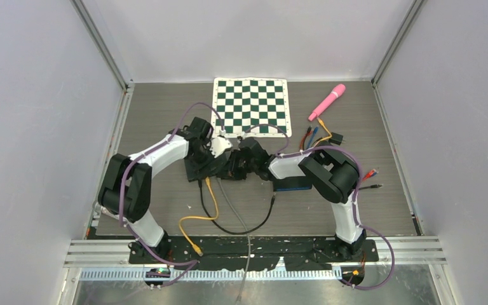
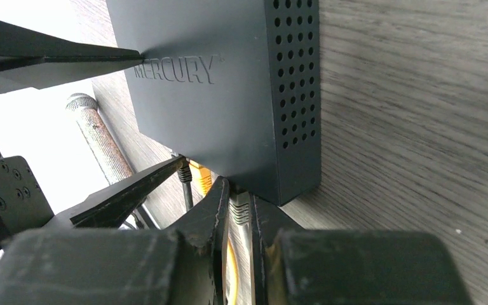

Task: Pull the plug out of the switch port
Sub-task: Pull the connector from the switch port.

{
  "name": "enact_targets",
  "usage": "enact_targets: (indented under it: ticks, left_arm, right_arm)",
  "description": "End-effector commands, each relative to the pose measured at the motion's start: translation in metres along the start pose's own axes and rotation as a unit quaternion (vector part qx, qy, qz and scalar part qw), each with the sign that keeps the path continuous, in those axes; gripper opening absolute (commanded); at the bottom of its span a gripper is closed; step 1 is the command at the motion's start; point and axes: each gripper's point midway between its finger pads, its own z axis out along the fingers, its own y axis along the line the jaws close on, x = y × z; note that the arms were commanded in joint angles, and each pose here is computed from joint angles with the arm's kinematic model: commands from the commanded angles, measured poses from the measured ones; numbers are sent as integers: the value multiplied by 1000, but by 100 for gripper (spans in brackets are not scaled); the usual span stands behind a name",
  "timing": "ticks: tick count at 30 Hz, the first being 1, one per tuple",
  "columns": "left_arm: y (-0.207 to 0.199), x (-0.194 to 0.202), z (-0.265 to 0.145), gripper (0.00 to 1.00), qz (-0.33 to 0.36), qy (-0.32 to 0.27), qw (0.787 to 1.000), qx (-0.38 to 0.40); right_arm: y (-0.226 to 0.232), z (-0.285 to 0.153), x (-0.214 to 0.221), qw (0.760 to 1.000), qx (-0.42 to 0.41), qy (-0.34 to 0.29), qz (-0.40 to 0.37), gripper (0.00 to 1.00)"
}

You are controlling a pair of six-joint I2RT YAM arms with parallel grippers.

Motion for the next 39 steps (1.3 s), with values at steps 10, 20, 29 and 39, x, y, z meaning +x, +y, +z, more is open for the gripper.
enact_targets:
  ticks: [10,20,29,39]
  left_arm:
    - [-11,-10,0,67,-46,-9,998,28]
    - [-12,-24,-28,72,-36,-52,998,7]
    - [9,-43,-66,80,-77,-171,977,-103]
    - [38,-51,-146,100,-158,-350,888,-254]
  right_arm:
    - [6,-26,34,996,-24,77,-23,5]
    - [8,-38,18,999,-24,39,-28,5]
    - [45,-96,-23,991,-38,-71,-106,5]
    - [67,-203,-107,943,44,-275,-183,5]
